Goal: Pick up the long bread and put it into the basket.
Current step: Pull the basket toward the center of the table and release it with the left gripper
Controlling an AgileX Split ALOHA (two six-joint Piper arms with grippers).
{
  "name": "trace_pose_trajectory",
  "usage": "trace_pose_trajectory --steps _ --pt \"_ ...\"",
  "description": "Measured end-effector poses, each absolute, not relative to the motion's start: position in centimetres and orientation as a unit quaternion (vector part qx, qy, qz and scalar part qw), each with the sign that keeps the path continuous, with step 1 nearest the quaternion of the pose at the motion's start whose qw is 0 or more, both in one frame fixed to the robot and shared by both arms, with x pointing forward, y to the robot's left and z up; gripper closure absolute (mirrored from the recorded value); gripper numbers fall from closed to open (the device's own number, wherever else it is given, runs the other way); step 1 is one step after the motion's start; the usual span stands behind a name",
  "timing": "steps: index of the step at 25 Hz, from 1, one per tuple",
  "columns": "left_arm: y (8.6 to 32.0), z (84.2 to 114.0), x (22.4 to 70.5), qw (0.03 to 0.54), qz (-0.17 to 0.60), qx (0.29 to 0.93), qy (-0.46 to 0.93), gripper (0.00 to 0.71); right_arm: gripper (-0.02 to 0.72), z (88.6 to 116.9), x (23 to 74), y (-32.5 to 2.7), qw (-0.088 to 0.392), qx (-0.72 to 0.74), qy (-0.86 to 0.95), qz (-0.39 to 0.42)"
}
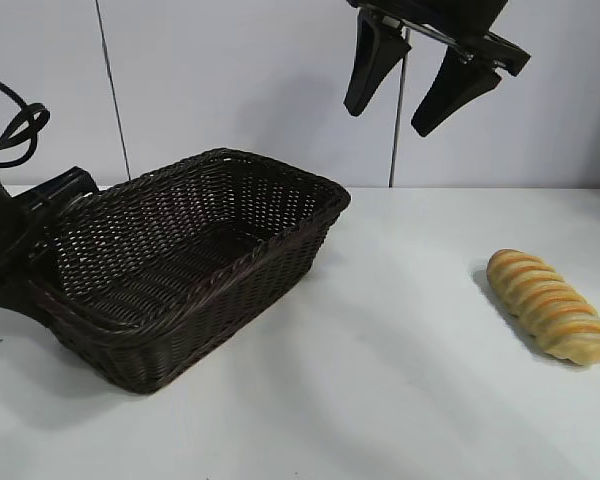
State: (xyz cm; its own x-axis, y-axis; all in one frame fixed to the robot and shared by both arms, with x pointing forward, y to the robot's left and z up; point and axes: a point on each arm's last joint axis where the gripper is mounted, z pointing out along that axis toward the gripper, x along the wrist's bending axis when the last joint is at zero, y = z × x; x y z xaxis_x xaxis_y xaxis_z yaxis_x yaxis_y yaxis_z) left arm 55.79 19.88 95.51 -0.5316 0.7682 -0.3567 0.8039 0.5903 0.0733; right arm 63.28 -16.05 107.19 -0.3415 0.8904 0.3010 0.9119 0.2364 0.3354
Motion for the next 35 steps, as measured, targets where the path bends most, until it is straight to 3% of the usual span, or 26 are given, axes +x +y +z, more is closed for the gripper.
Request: trace_pose_trajectory --steps 7,18,35 --pt "21.1 95.8 57.8 0.155 -0.069 0.540 0.824 0.609 0.176 107.2 63.3 -16.0 0.023 -0.573 -0.786 -0.230" --pt "19.6 95.5 62.7 0.144 -0.121 0.700 0.689 0.609 0.176 107.2 63.2 -16.1 0.025 -0.573 -0.786 -0.229" --pt "19.9 94.2 64.1 0.137 -0.101 0.729 0.663 0.609 0.176 107.2 63.2 -16.1 0.024 -0.573 -0.787 -0.229"
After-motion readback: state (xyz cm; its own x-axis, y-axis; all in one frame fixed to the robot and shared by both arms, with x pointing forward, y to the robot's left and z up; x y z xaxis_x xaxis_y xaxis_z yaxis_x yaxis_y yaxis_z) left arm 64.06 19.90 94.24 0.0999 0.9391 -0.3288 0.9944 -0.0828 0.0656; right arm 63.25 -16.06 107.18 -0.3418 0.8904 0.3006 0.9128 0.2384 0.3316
